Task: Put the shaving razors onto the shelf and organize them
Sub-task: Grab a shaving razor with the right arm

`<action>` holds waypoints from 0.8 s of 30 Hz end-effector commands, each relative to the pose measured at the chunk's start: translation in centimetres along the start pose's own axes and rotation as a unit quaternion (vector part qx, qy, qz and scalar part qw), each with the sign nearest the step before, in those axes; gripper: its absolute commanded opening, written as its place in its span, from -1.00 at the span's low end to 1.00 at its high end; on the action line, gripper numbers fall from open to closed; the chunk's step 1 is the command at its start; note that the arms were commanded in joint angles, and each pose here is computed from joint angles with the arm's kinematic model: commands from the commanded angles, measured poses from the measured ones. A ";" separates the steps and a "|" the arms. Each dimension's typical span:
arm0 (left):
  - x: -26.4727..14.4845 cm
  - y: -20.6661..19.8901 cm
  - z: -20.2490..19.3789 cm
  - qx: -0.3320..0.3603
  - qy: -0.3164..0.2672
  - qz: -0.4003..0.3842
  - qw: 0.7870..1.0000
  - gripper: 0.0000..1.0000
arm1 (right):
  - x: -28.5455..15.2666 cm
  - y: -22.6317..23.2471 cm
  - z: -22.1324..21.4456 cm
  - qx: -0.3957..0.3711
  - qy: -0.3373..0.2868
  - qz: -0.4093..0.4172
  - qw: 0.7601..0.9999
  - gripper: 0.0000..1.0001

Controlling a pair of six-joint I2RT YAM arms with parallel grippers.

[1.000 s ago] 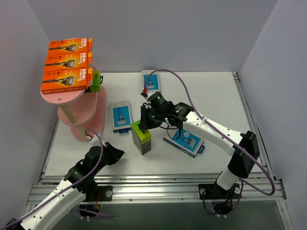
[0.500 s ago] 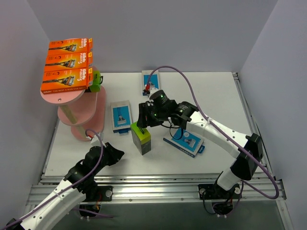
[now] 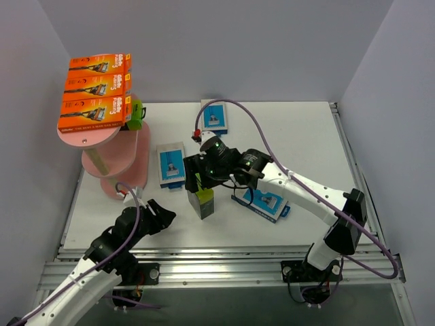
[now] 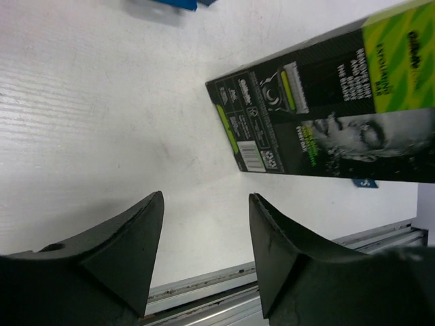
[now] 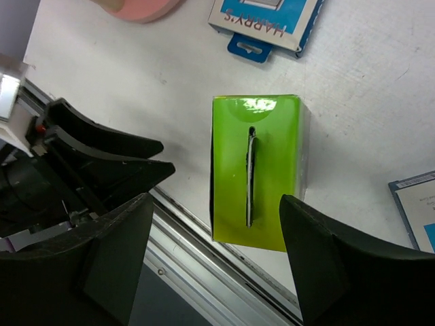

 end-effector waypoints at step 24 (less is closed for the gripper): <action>-2.4 -0.8 2.9 -0.004 -0.043 0.019 0.999 0.88 | 1.5 -1.5 -0.9 -0.043 0.011 -0.096 0.994 0.46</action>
Point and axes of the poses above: each gripper's point midway between its finger pads, its own x axis out along the fingers, its own y axis along the line the jaws close on, z = x × y, the point moved 2 cm from there along -x, back along the fingers
